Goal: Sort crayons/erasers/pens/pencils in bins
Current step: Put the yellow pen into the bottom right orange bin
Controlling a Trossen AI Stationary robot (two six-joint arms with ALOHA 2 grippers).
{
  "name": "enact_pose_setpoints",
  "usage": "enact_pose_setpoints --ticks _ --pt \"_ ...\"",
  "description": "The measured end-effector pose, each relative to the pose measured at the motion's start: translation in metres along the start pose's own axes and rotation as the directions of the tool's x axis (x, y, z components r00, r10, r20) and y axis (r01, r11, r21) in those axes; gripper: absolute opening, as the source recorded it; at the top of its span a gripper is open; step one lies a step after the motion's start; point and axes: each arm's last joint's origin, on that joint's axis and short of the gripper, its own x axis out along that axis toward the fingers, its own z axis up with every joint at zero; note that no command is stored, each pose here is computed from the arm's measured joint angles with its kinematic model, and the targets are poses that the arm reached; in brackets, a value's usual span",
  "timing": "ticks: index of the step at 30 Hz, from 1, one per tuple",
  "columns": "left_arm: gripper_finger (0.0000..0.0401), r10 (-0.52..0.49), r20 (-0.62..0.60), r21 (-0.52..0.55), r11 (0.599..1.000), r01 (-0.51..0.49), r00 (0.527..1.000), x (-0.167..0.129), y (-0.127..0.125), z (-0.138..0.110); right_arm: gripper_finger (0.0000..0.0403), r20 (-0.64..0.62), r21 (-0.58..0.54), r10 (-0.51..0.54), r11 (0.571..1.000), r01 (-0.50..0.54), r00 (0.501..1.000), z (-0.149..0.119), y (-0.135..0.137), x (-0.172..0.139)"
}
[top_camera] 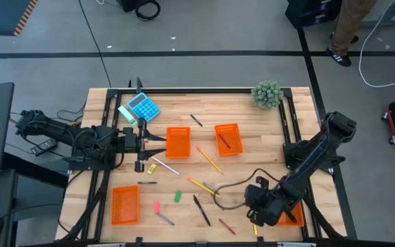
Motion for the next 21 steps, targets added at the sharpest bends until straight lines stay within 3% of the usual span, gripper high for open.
enact_pose_setpoints --ticks 3,5,9,13,16,21 --pt "0.0162 0.000 0.000 0.000 1.000 0.000 1.000 0.000 0.000 0.000 0.0078 0.017 0.095 0.006 0.995 -0.008 1.000 0.003 0.000 0.001" --pt "0.0162 0.000 0.000 0.000 1.000 0.000 1.000 0.000 0.000 0.000 0.0078 0.031 0.062 0.036 0.997 -0.038 0.999 0.003 0.004 0.000" --pt "0.0162 0.000 0.000 -0.004 1.000 0.000 1.000 0.000 0.000 0.000 0.0078 0.056 -0.153 0.049 0.987 -0.040 0.997 0.002 0.006 -0.001" --pt "0.0162 0.001 -0.001 -0.004 1.000 -0.001 1.000 0.000 0.000 0.000 0.0078 0.088 -0.395 0.021 0.918 0.015 0.996 0.009 0.003 0.002" --pt "0.0162 0.001 -0.001 -0.004 1.000 -0.001 1.000 0.000 0.000 0.000 0.0078 0.175 -0.380 -0.005 0.922 0.072 0.985 0.019 0.001 0.004" --pt "0.0162 0.002 0.005 0.027 1.000 -0.002 1.000 0.000 0.000 0.001 0.0078 0.217 -0.243 -0.045 0.965 0.099 0.975 0.035 -0.007 0.009"
